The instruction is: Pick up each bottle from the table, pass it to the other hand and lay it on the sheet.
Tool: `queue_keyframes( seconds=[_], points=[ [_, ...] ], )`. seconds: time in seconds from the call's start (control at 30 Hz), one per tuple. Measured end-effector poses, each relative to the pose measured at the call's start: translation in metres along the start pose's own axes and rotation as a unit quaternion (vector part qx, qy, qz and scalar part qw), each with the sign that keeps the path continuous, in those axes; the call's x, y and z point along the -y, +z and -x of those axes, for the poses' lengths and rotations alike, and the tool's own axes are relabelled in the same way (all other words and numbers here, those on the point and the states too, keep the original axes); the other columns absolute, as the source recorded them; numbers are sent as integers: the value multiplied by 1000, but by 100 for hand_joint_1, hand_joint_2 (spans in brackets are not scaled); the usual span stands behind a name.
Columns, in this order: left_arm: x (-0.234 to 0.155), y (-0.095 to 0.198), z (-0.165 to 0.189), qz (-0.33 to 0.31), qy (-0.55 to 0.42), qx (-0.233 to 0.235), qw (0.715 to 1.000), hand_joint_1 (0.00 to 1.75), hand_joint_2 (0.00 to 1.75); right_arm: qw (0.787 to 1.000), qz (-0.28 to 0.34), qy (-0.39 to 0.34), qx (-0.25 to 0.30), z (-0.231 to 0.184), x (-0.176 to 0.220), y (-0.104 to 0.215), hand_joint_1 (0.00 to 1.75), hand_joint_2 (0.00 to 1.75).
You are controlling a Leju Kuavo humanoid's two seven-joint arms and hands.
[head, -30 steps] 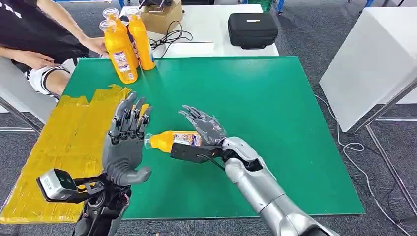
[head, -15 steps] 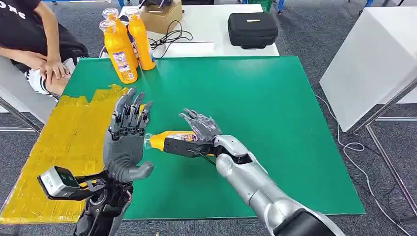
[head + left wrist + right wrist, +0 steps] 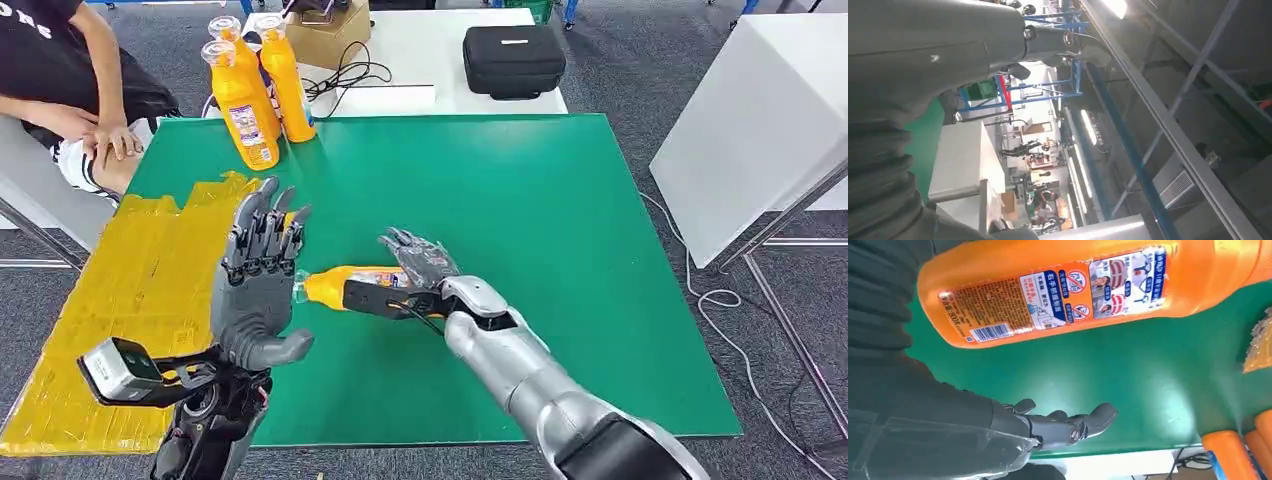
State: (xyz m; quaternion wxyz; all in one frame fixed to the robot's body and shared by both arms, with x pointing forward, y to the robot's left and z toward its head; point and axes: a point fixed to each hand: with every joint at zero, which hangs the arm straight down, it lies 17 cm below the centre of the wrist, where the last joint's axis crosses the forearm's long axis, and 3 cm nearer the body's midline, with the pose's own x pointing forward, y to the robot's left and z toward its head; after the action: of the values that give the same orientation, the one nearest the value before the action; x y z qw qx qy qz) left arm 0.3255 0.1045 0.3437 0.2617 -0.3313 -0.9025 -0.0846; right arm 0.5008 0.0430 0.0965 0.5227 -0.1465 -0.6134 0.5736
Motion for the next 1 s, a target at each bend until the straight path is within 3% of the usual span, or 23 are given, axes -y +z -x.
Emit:
queue_keyframes(
  seconds=[0.53,1.0],
  points=[
    [4,0,1,8,1,-2,1000,0,175,999,-24,10,-32,14,-16,3,0,175],
    [8,-7,7,10,11,-3,1000,0,175,992,-81,1,-96,55,-48,16,0,175]
  ],
)
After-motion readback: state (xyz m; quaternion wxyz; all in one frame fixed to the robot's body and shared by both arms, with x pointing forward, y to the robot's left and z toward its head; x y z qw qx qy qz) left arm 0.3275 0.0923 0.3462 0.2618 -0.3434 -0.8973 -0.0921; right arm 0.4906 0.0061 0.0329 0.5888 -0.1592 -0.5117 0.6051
